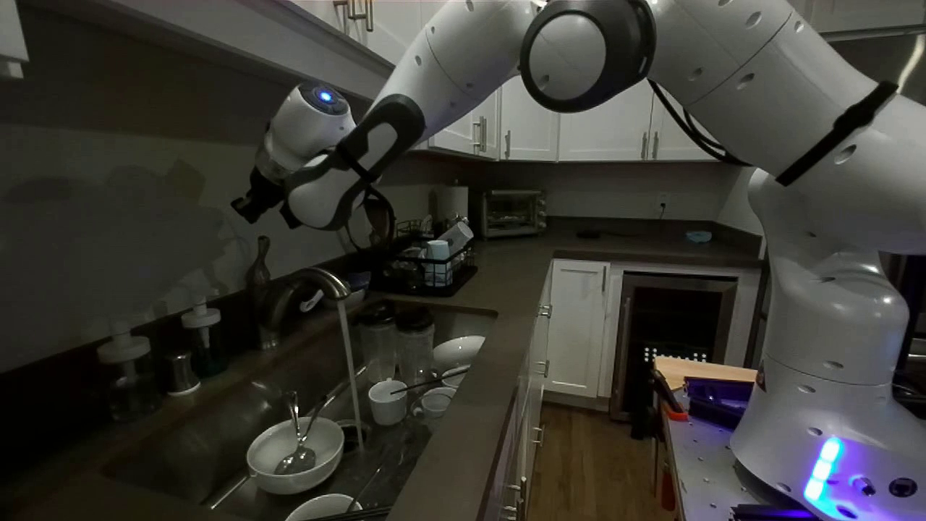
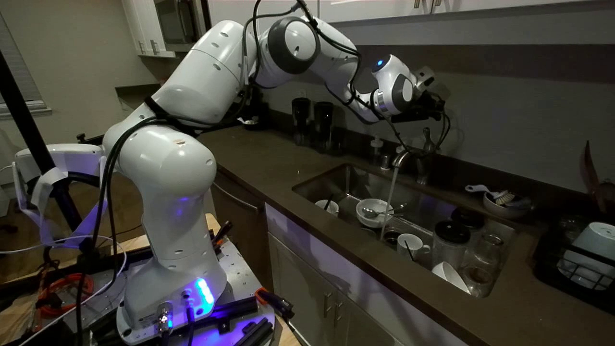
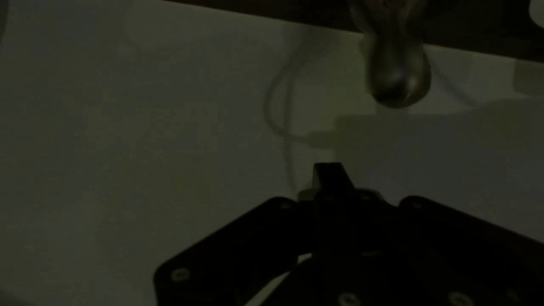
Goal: Push the faucet handle upwards
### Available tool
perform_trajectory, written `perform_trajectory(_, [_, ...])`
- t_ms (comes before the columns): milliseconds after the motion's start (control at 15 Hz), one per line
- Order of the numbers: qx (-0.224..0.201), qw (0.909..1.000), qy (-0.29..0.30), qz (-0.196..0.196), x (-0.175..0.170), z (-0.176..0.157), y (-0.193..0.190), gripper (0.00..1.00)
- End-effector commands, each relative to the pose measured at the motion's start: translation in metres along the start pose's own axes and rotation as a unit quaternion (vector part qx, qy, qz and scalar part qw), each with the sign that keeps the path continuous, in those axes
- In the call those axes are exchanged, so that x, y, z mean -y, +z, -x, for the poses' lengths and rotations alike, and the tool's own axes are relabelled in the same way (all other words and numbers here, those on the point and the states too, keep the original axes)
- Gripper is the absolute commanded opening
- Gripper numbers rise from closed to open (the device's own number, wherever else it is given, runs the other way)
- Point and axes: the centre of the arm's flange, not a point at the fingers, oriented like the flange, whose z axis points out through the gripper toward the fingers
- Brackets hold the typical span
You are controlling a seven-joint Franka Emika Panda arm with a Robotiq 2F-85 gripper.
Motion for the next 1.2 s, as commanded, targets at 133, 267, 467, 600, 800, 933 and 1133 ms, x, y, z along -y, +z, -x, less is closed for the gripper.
perform_trajectory(133, [-0.025, 0.9996, 0.014, 0.004, -0.007, 0.033, -0.023, 0.00])
perform_trajectory(267, [-0.030, 0.9994, 0.015, 0.004, -0.008, 0.049, -0.030, 0.00])
perform_trajectory(467, [-0.028, 0.9995, 0.013, -0.001, -0.007, 0.077, -0.047, 0.00])
perform_trajectory(600, [-0.021, 0.9997, 0.009, -0.006, -0.005, 0.098, -0.063, 0.00])
perform_trajectory(800, [-0.009, 0.9998, 0.004, -0.019, 0.003, 0.127, -0.090, 0.00])
perform_trajectory(933, [0.000, 0.9998, 0.003, -0.019, 0.011, 0.143, -0.110, 0.00])
perform_trajectory(1133, [0.012, 0.9999, 0.007, -0.009, 0.019, 0.153, -0.139, 0.00])
